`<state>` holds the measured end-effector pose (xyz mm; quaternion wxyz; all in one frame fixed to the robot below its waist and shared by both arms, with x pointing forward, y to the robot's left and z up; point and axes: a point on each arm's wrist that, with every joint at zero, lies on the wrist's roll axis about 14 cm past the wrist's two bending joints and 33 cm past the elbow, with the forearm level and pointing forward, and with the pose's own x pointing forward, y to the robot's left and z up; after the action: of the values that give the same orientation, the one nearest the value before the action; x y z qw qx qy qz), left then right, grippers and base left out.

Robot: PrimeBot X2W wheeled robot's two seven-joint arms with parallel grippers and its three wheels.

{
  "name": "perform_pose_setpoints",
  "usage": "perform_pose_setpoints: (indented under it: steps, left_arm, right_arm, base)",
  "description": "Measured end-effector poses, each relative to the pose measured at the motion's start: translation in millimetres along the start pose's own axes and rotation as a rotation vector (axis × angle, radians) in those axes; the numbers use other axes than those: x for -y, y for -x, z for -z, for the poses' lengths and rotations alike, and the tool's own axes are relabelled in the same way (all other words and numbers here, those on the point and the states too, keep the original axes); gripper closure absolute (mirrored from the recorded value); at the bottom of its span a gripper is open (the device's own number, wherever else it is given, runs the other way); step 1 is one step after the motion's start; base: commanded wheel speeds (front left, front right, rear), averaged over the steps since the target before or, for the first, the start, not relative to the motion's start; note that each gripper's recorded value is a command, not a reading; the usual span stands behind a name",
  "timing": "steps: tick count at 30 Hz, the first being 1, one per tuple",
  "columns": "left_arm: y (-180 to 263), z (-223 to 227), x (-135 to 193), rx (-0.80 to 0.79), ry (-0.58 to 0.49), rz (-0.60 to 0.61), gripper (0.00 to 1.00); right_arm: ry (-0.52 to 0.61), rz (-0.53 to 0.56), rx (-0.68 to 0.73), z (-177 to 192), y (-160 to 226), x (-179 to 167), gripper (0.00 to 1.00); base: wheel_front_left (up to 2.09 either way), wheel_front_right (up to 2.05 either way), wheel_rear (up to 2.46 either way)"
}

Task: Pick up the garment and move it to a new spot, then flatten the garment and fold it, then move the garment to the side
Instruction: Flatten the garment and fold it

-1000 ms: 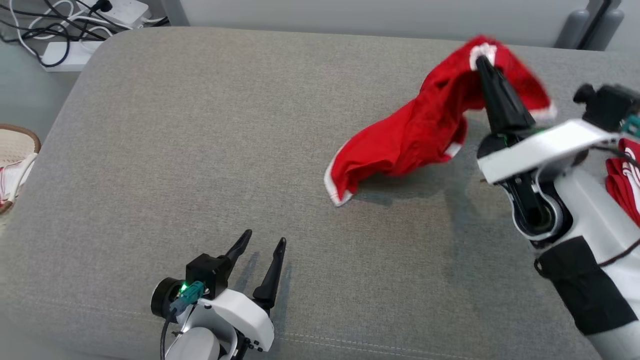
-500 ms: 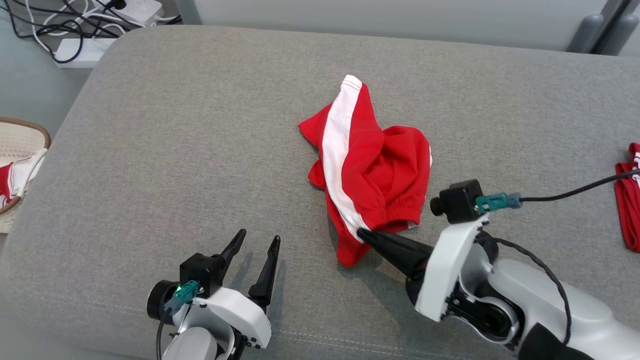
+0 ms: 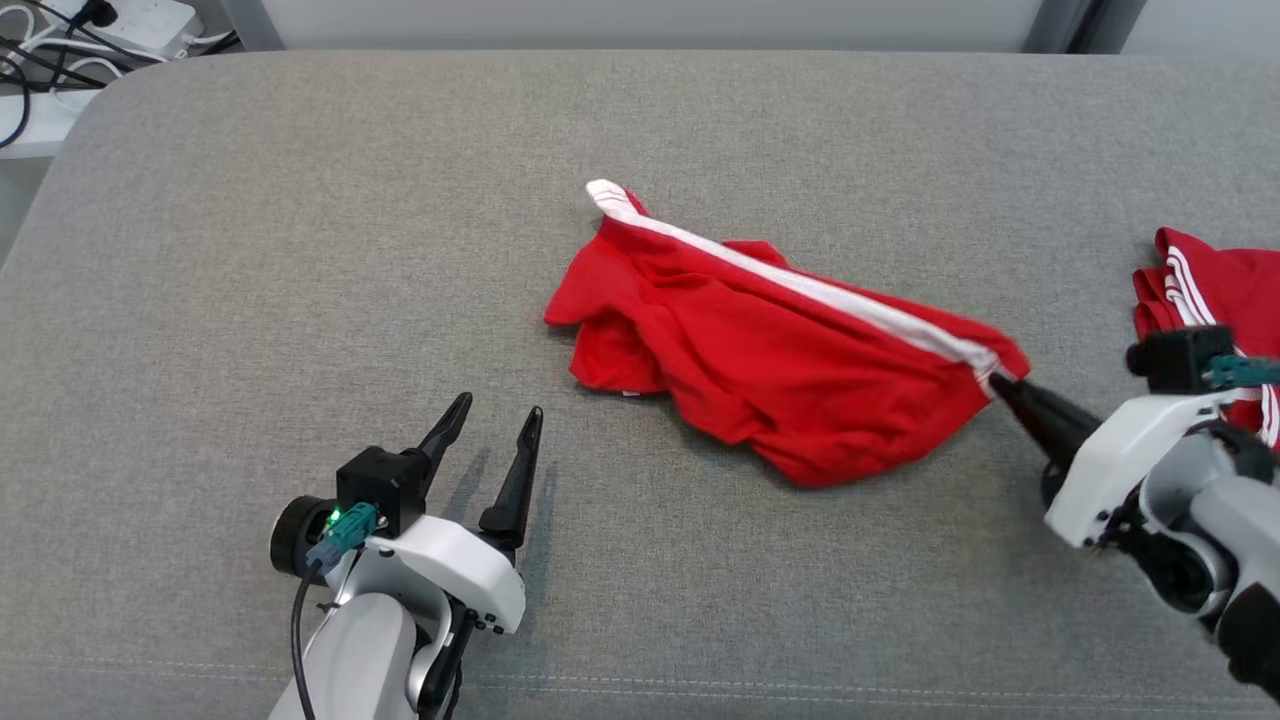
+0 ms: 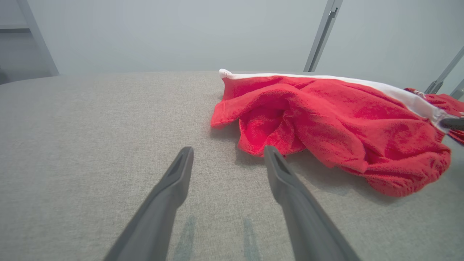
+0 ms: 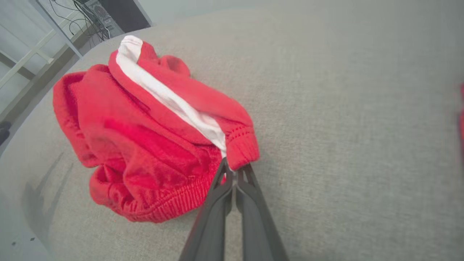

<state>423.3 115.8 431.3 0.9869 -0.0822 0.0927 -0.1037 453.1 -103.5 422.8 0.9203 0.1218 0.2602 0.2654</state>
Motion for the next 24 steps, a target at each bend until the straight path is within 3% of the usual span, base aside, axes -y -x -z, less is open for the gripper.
perform_pose_setpoints:
  steps: [2, 3, 4, 5, 12, 19, 24]
  left_arm:
    - [-3, -1, 2, 0.001, -0.002, 0.006, 0.00]
    - [-4, 0, 2, -0.001, -0.001, 0.008, 0.00]
    - [-4, 1, 3, -0.004, 0.001, 0.014, 0.00]
    - [-5, 2, 3, -0.008, 0.002, 0.017, 0.00]
    - [-21, -5, 4, -0.004, -0.026, 0.039, 0.00]
    - [-60, -28, 12, 0.034, -0.041, 0.084, 0.00]
    - [-91, -31, 23, 0.011, -0.040, 0.122, 0.00]
  right_arm:
    - [0.034, 0.065, 0.063, -18, 1, 23, 1.00]
    - [0.061, 0.088, 0.085, -27, 2, 31, 0.73]
    - [0.077, 0.107, 0.104, -35, 2, 37, 0.55]
    - [0.077, 0.117, 0.123, -41, 1, 39, 0.00]
    - [0.045, 0.114, 0.161, -43, -6, 31, 0.00]
    - [0.001, 0.155, 0.197, -40, 2, 46, 0.00]
    - [-0.052, 0.156, 0.184, -18, 6, 45, 0.00]
  base:
    - [0.00, 0.00, 0.00]
    - [0.00, 0.00, 0.00]
    - [0.00, 0.00, 0.00]
    - [0.00, 0.00, 0.00]
    - [0.00, 0.00, 0.00]
    - [0.00, 0.00, 0.00]
    - [0.00, 0.00, 0.00]
